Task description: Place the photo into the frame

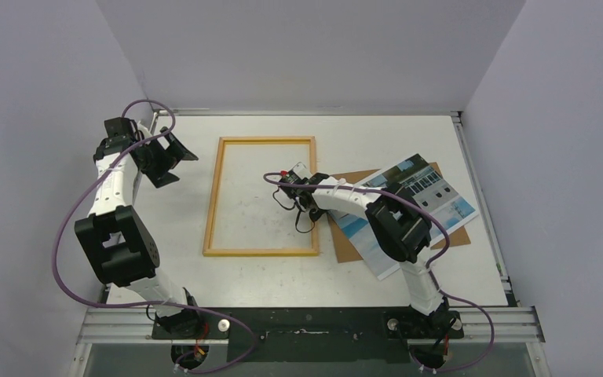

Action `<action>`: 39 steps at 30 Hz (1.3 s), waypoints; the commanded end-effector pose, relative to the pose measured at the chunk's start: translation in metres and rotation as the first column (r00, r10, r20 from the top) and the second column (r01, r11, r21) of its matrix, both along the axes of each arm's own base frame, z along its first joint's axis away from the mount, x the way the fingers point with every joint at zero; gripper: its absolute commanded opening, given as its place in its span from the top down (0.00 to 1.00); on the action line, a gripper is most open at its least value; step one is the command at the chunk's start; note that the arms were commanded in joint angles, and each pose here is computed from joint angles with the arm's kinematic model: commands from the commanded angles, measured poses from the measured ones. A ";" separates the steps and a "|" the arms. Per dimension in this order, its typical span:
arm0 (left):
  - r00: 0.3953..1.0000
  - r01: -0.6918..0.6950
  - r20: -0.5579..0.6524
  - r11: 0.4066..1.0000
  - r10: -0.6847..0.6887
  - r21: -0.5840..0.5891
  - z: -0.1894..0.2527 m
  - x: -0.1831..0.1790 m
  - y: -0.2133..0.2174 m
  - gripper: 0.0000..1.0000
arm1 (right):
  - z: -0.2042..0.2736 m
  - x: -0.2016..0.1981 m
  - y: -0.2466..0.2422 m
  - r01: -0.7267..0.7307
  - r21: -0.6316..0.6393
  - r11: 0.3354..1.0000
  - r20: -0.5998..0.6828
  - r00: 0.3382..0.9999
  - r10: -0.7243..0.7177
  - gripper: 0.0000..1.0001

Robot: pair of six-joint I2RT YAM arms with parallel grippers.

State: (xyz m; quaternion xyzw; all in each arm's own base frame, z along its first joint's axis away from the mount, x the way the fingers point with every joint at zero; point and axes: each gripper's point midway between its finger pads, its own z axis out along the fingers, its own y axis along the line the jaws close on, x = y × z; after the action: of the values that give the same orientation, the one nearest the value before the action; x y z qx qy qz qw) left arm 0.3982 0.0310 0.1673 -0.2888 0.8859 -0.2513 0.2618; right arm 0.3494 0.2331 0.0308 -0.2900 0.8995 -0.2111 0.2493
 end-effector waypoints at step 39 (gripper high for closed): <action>0.991 0.133 0.027 0.991 -0.132 -0.030 0.002 0.012 -0.042 0.12 | 0.030 0.023 0.016 0.118 0.324 0.939 0.045 0.989 -0.140 0.96</action>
State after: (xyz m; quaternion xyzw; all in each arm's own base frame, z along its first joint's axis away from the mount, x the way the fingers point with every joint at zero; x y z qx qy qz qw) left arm 0.4023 -0.0067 0.1579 -0.2511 0.8974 -0.2783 0.2326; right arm 0.3614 0.2398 0.0249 -0.2273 0.9231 -0.1516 0.2705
